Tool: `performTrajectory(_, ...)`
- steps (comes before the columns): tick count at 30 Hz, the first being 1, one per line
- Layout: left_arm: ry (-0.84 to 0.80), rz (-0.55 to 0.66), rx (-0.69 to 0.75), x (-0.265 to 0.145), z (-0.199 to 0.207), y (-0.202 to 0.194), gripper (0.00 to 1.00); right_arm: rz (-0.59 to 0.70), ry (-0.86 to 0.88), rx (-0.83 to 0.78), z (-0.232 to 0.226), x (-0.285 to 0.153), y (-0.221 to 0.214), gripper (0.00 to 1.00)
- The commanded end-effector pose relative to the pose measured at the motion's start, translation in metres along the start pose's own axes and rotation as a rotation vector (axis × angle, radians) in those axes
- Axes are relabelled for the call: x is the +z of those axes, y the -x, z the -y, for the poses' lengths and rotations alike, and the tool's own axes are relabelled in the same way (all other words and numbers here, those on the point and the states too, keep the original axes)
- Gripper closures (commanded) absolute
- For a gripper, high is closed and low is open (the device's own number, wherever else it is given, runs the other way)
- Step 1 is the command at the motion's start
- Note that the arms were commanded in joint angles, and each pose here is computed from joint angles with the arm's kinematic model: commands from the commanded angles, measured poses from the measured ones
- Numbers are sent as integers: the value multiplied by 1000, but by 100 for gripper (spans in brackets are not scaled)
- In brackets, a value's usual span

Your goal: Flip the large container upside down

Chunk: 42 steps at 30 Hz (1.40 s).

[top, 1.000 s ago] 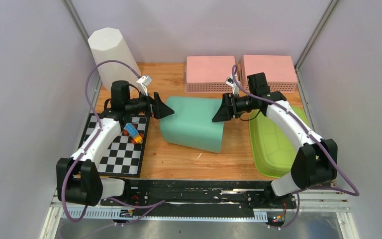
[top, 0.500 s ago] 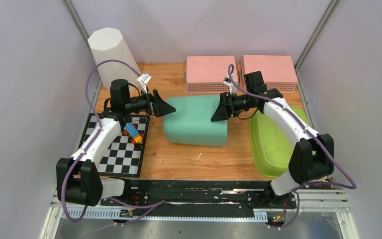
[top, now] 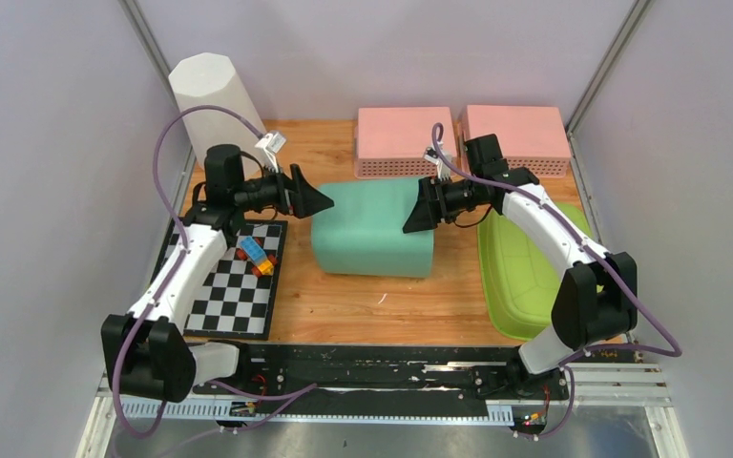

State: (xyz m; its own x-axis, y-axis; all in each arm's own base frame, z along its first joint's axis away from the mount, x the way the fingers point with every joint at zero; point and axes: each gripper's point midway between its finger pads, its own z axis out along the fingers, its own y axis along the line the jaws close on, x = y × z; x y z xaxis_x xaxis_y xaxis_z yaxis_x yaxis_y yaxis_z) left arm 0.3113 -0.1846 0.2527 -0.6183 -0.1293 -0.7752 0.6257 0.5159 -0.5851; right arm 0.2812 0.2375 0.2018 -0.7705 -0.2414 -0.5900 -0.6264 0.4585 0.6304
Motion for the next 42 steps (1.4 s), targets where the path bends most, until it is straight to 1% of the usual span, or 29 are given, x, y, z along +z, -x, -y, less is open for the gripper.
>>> performTrajectory(1,144,12,84,-18,-6,12,0,14,-18,-60,-7,-6,8,25)
performTrajectory(4,218,-13,80,-23,-18,6,0,26,-38,-74,-6,-11,12,24)
performTrajectory(8,256,-104,41,-21,-36,-15,0,38,-58,-84,-5,-14,16,24)
performTrajectory(12,204,-146,-19,-10,-41,-30,0,33,-57,-80,-4,-13,15,24)
performTrajectory(19,107,-134,-64,4,-35,-27,0,26,-59,-72,-2,-11,12,24)
performTrajectory(28,36,-177,-112,14,-27,-36,0,24,-77,-70,3,-10,14,24)
performTrajectory(32,-27,-148,-111,14,-12,-25,0,14,-69,-63,3,-7,12,23)
performTrajectory(37,-106,-64,-110,12,11,-2,0,0,-7,-56,-5,-1,12,19)
performTrajectory(42,-158,-13,-117,13,27,6,0,-1,35,-52,-13,2,17,17)
